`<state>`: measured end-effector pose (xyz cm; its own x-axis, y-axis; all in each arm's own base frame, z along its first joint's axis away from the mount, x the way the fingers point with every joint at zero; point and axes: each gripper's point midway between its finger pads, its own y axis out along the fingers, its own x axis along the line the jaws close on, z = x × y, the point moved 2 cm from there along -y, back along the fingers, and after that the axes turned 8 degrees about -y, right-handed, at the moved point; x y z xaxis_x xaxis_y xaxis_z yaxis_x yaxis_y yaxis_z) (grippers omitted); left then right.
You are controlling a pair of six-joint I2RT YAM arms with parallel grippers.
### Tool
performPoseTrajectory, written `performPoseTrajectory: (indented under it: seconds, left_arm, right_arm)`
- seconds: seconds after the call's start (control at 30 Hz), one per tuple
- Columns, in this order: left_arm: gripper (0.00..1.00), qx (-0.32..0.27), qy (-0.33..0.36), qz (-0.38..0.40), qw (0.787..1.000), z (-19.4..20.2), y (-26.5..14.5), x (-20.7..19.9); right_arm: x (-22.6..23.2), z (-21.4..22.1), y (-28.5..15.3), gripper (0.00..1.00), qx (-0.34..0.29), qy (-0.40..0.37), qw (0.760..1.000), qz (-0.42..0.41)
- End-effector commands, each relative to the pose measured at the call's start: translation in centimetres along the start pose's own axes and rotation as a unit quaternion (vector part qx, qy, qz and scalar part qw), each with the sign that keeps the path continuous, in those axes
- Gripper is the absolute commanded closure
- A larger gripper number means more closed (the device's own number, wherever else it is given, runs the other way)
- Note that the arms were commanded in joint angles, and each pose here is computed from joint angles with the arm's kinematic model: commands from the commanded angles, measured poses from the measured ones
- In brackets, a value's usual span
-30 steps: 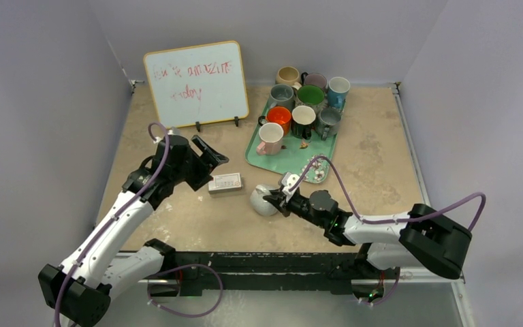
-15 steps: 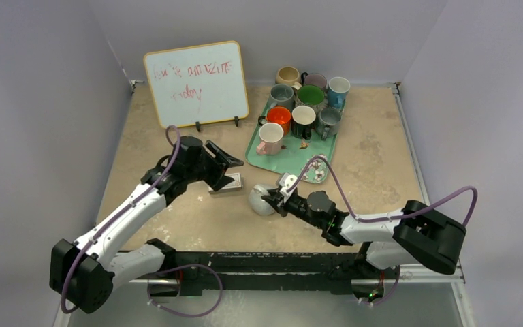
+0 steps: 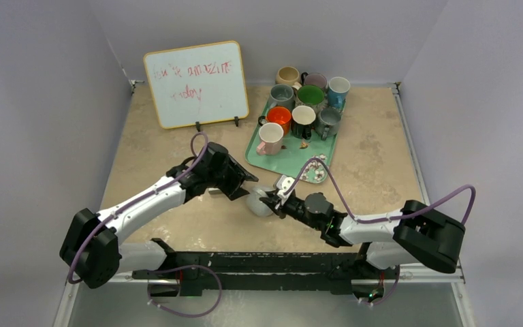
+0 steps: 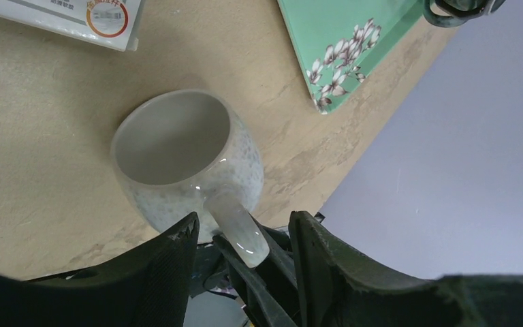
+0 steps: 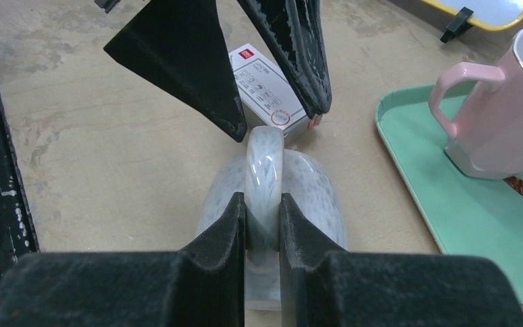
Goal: Turn the mug right side up
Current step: Turn over the cup at the center of the board.
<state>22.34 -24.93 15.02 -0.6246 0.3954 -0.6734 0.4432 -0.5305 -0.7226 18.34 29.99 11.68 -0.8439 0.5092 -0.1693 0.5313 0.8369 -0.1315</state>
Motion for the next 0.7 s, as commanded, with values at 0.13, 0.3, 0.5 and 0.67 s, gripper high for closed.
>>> performPoseTrajectory:
  seconds: [0.13,0.3,0.5,0.67]
  left_arm:
    - [0.54,0.017,-0.018,-0.017,1.000,1.8,1.2,-0.4]
    - [0.56,0.028,-0.007,-0.027,0.999,2.6,1.7,-0.4]
    - [0.78,0.020,0.008,-0.022,1.000,2.8,1.5,-1.0]
    - [1.00,0.014,0.061,-0.008,0.998,2.8,0.8,-1.4]
  right_arm:
    - [-0.2,-3.1,1.0,1.00,-0.037,-0.029,0.999,0.006]
    - [0.2,-2.9,1.1,1.00,-0.030,-0.032,0.999,0.000]
    - [0.6,-3.2,0.9,0.95,-0.025,-0.039,0.999,-0.005]
    - [-0.8,-4.4,-0.8,0.77,-0.025,-0.034,0.999,0.030]
